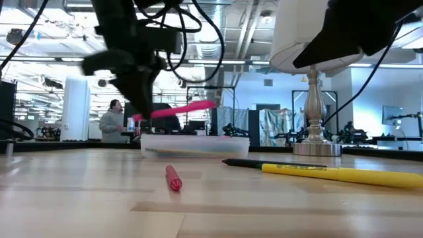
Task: Pick & place school supplies into a supply box
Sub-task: Put the pink pen into the pink supply box
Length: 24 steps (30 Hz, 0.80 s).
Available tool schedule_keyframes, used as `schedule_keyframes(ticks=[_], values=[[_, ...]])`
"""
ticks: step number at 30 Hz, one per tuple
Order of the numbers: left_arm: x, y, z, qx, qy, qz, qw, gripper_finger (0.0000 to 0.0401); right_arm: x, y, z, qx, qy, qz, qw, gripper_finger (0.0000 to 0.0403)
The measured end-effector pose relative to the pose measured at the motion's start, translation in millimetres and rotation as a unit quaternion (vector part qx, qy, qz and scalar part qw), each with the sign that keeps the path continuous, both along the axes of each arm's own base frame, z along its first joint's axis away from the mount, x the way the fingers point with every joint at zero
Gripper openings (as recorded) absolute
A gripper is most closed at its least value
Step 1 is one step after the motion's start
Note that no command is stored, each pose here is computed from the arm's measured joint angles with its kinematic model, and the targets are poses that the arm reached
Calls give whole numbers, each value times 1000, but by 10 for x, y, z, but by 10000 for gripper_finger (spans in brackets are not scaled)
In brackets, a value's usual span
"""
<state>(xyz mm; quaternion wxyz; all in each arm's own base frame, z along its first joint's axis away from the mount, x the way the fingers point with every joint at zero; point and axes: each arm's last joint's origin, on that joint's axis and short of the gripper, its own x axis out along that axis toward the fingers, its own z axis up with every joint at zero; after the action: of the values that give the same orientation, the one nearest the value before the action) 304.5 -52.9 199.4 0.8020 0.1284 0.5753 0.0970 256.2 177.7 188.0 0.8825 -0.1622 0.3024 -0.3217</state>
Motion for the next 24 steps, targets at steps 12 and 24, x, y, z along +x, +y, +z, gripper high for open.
schedule_keyframes(ticks=[12, 24], values=[[136, 769, 6, -8, -41, 114, 993, 26, 92, -132, 1, 2, -2, -26, 1000, 107], [162, 1092, -163, -46, -21, 152, 987, 27, 84, -134, 2, -1, 3, -24, 1000, 107]])
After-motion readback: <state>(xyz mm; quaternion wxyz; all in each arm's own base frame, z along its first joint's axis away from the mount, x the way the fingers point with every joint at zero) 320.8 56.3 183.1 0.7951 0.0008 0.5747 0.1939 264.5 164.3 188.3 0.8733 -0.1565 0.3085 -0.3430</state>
